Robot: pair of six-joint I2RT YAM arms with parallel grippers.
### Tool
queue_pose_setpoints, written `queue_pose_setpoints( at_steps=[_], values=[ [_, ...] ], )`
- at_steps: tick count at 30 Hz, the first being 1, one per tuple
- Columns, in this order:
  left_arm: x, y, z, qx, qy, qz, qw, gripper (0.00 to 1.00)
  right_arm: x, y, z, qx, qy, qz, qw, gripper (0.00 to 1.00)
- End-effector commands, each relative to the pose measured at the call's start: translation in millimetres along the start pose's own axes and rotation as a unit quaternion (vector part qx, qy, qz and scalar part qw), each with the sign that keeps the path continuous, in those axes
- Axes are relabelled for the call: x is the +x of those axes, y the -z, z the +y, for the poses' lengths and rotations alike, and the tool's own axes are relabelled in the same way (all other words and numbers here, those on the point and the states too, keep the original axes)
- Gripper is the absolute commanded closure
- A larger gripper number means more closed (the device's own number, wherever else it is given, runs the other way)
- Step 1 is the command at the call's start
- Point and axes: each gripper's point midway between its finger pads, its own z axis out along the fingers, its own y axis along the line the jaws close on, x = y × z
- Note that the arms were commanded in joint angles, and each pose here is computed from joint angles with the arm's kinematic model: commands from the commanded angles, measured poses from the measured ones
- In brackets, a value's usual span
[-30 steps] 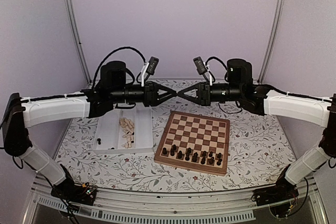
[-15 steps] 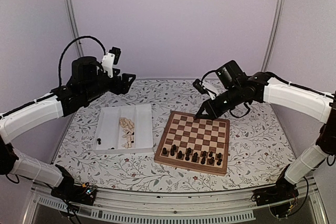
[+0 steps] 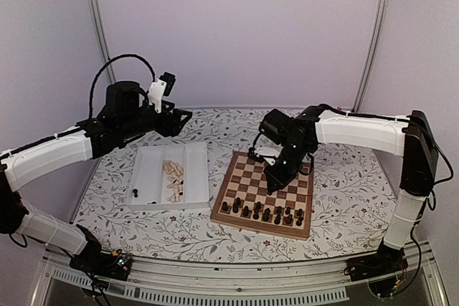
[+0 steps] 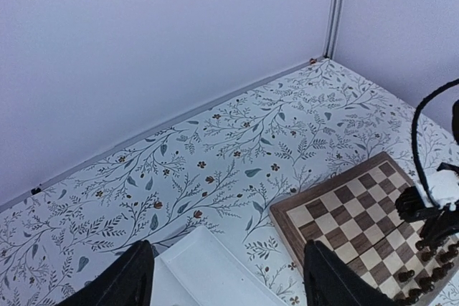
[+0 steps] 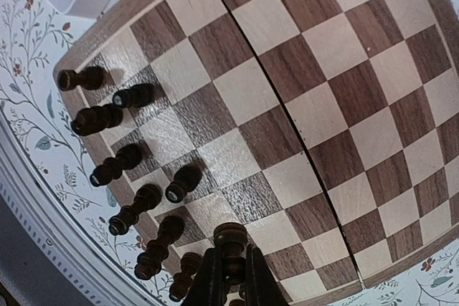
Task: Set up the chess pieces on the board
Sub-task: Place the chess piece on the chessboard.
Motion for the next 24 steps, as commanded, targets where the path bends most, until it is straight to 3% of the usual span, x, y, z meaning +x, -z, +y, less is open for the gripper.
queue_pose_setpoints(
  at_steps=[1, 24],
  values=[
    [-13.5, 3.6, -3.7, 0.01, -0.008, -0.014, 1.0, 0.27, 16.1, -13.5, 2.2, 0.023, 0.031, 0.059, 0.998, 0.94],
    [-13.2, 4.9, 0.9, -0.003, -0.007, -0.015, 1.0, 0.27, 28.6, -37.7, 20.2, 0.013, 0.053, 0.104, 0.993, 0.93]
  ],
)
